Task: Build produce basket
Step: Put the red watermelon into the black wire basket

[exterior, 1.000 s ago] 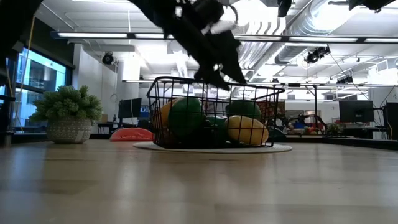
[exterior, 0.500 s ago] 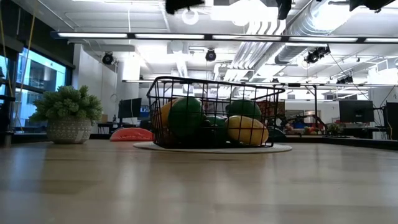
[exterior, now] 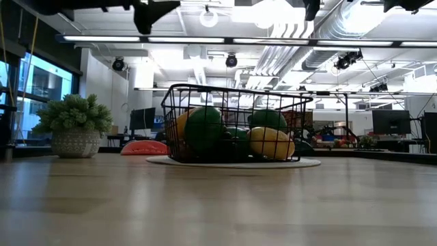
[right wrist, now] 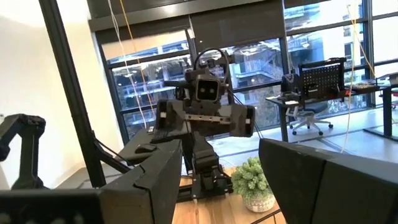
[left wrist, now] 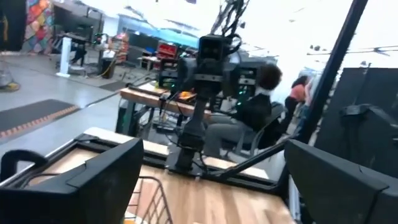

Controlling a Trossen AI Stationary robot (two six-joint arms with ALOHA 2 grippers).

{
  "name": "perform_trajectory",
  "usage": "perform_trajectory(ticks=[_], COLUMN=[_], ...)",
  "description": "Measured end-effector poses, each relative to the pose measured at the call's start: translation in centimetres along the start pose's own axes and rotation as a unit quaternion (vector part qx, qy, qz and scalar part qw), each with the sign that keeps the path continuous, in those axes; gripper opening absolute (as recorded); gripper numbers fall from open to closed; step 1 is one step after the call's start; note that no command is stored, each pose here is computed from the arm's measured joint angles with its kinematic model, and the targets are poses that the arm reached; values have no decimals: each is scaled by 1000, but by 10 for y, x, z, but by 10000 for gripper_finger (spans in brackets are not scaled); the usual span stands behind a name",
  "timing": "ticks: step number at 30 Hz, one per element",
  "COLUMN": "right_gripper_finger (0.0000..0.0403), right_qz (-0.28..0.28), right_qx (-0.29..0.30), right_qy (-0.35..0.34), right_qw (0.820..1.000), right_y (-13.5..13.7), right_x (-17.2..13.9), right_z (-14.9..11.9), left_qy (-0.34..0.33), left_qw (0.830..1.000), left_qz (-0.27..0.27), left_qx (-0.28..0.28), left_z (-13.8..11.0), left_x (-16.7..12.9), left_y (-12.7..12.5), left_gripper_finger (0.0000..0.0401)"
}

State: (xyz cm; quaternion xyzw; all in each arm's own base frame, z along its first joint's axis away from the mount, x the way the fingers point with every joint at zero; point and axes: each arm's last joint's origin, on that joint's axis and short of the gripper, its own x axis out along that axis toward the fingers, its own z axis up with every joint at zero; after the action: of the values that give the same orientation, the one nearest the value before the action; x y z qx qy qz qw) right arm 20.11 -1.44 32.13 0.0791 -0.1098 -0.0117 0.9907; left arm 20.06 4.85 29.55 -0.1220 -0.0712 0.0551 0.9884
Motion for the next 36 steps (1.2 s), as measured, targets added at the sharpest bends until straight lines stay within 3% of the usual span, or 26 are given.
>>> perform_trajectory(ticks=[19, 25, 36], right_gripper_finger=[197, 197, 197], right_qz=[-1, -1, -1], right_qx=[-8, -8, -8], right_qy=[4, 4, 7], right_qw=[1000, 1000, 1000], right_y=[0, 0, 0], right_x=[0, 0, 0], right_z=[-1, -1, -1], left_qy=[-30, -30, -32], left_qw=[999, 999, 998], left_qz=[-11, -6, 6], left_qx=[-12, 29, 48], left_z=[9, 9, 9], left_x=[-8, -8, -8], left_y=[-4, -4, -3], left_gripper_finger=[379, 379, 379])
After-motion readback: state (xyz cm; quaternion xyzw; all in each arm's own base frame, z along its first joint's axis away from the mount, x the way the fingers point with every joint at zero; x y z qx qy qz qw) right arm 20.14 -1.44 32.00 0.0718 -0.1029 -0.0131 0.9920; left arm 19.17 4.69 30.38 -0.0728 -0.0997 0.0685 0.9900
